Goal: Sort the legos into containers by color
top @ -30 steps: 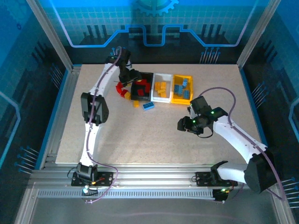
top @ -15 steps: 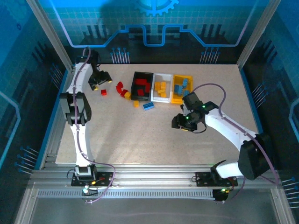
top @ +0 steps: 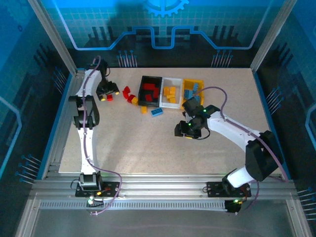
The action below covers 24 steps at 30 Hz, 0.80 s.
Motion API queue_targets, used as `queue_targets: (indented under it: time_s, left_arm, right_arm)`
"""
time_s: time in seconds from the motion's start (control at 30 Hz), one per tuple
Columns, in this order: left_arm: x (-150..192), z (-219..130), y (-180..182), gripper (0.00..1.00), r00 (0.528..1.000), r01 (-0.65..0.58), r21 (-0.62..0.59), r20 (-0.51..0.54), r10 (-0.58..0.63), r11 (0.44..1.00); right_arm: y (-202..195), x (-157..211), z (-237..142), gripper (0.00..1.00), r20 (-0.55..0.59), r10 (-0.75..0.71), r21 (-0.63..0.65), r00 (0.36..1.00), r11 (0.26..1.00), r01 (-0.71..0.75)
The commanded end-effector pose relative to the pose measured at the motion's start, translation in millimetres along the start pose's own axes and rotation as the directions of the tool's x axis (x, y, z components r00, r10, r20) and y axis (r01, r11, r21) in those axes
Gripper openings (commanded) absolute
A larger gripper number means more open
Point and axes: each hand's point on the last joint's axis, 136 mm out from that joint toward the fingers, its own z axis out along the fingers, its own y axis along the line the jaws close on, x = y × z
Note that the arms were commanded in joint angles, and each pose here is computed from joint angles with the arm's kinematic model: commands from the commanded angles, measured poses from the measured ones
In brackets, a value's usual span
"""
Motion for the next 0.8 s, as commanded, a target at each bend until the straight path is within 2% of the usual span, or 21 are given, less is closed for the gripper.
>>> queue_targets:
  time_s: [0.0, 0.57, 0.77]
  left_arm:
    - [-18, 0, 8, 0.71, 0.999, -0.002, -0.029, 0.05, 0.004, 1.0]
    - [-20, 28, 9, 0.66, 0.999, 0.011, -0.049, 0.036, -0.009, 0.999]
    - [-19, 35, 9, 0.6, 1.0, 0.008, -0.048, 0.028, -0.007, 0.999]
  right_arm:
    - [8, 6, 4, 0.55, -0.031, -0.003, 0.025, 1.0, 1.0, 0.003]
    - [26, 10, 14, 0.55, -0.07, -0.049, 0.054, 0.996, 0.997, 0.053]
    - [27, 13, 15, 0.55, -0.073, -0.052, 0.065, 0.996, 0.996, 0.057]
